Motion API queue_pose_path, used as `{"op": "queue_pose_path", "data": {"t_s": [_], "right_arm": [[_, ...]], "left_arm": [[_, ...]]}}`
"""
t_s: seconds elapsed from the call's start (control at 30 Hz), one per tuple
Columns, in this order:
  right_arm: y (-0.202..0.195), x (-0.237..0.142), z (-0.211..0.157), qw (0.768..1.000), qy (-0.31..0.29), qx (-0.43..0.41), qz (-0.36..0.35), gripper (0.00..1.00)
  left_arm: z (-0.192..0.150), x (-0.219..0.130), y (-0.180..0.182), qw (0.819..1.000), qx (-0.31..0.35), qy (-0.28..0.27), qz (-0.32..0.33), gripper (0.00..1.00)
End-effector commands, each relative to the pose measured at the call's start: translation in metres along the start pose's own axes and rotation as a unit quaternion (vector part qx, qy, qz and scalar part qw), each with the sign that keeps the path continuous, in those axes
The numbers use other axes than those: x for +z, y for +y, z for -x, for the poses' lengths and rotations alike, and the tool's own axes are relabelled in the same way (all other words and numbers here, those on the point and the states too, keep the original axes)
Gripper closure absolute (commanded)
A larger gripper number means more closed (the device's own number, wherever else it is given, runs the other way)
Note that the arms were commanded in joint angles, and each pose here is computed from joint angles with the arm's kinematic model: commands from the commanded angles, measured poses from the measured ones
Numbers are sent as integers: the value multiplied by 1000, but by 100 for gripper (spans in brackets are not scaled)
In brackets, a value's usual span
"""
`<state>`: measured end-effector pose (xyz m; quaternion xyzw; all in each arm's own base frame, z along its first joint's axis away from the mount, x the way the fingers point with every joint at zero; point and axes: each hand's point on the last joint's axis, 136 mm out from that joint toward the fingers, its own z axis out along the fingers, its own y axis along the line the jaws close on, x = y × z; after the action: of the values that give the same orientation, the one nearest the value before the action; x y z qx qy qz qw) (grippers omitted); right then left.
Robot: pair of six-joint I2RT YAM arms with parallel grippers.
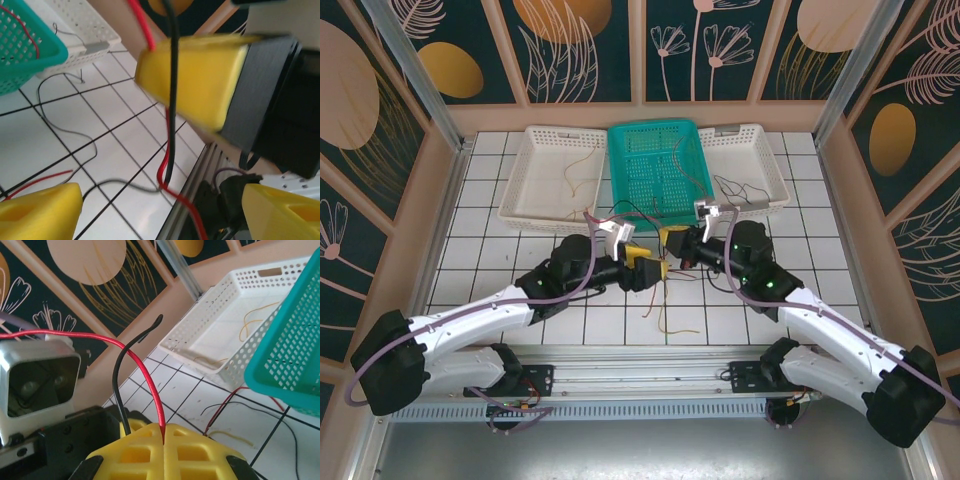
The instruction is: Untangle the cables
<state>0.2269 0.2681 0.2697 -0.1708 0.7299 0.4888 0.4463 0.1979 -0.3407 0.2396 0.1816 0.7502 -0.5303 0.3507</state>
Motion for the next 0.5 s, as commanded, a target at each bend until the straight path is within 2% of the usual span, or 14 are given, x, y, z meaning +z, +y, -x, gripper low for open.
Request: {"op": "queue_pose_path", "data": {"t_s": [0.0, 0.13, 0.3, 0.47], "right_arm": [[15, 2, 3, 1000, -3, -13, 28, 100], [18, 5, -1, 999, 5, -14, 32, 100], [16, 4, 4, 1000, -7, -15, 20, 100], [16, 3, 7, 1000, -13, -13, 18, 100]], "left_arm": [[32, -2, -20, 998, 22, -56, -20, 27], [35, -1, -16, 998, 25, -65, -9, 39], [34, -3, -14, 997, 23, -66, -6, 58], [31, -4, -14, 998, 24, -65, -9, 63]]}}
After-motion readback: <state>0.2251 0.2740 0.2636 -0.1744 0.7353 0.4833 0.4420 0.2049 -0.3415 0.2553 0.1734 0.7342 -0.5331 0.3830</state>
